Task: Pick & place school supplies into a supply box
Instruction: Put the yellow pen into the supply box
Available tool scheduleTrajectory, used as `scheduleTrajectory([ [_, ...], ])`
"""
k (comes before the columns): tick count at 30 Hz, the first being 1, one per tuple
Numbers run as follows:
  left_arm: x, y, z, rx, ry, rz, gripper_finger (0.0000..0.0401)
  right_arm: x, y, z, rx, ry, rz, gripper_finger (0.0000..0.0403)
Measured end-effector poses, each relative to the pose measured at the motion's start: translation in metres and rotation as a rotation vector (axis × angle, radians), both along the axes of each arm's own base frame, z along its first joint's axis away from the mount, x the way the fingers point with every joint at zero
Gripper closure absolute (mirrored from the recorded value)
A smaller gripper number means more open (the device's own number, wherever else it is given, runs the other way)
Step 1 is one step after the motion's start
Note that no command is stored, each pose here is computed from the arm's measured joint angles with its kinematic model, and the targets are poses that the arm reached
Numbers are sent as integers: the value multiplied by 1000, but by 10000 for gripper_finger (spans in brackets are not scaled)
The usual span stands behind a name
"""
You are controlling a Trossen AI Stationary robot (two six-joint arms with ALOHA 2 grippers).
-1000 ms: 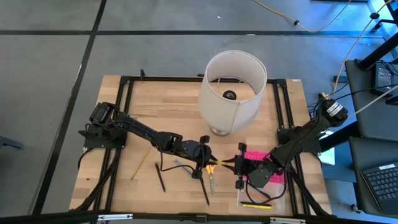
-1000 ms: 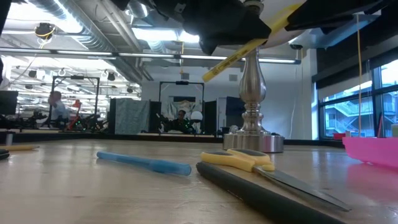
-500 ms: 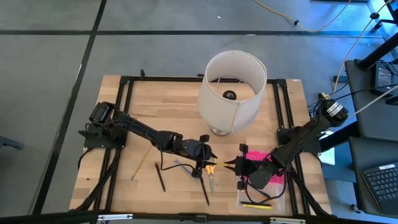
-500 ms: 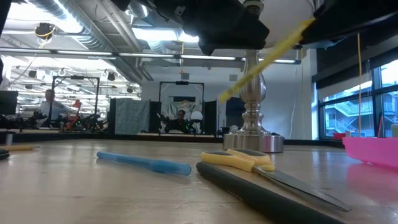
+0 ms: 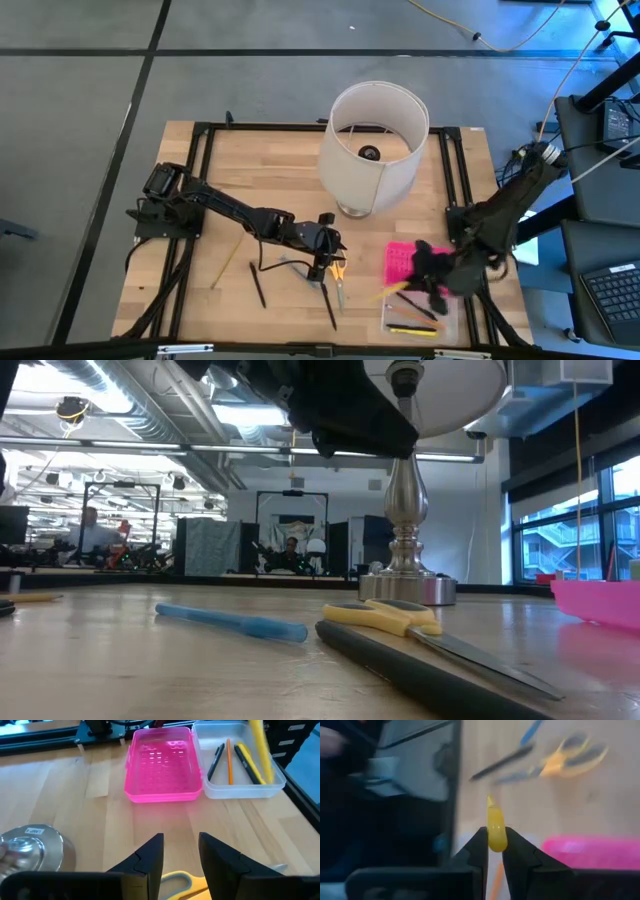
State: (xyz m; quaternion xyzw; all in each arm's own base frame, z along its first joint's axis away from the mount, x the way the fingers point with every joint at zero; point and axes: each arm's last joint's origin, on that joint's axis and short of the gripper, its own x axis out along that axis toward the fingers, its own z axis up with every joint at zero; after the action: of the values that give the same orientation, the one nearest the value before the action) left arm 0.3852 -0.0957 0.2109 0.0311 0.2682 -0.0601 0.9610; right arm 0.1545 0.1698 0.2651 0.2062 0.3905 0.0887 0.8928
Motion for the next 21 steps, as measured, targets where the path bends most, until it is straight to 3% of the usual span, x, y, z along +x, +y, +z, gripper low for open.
scheduleTrajectory([
  [6,-1,4,-3,9,37,7,285,-29,-8,11,209,201,-11,357],
  [15,-6,16,-13,59,152,104,283,-37,-9,-1,316,580,-32,357],
  [21,-7,33,-17,72,214,149,290,-32,-11,-7,328,702,-55,357],
])
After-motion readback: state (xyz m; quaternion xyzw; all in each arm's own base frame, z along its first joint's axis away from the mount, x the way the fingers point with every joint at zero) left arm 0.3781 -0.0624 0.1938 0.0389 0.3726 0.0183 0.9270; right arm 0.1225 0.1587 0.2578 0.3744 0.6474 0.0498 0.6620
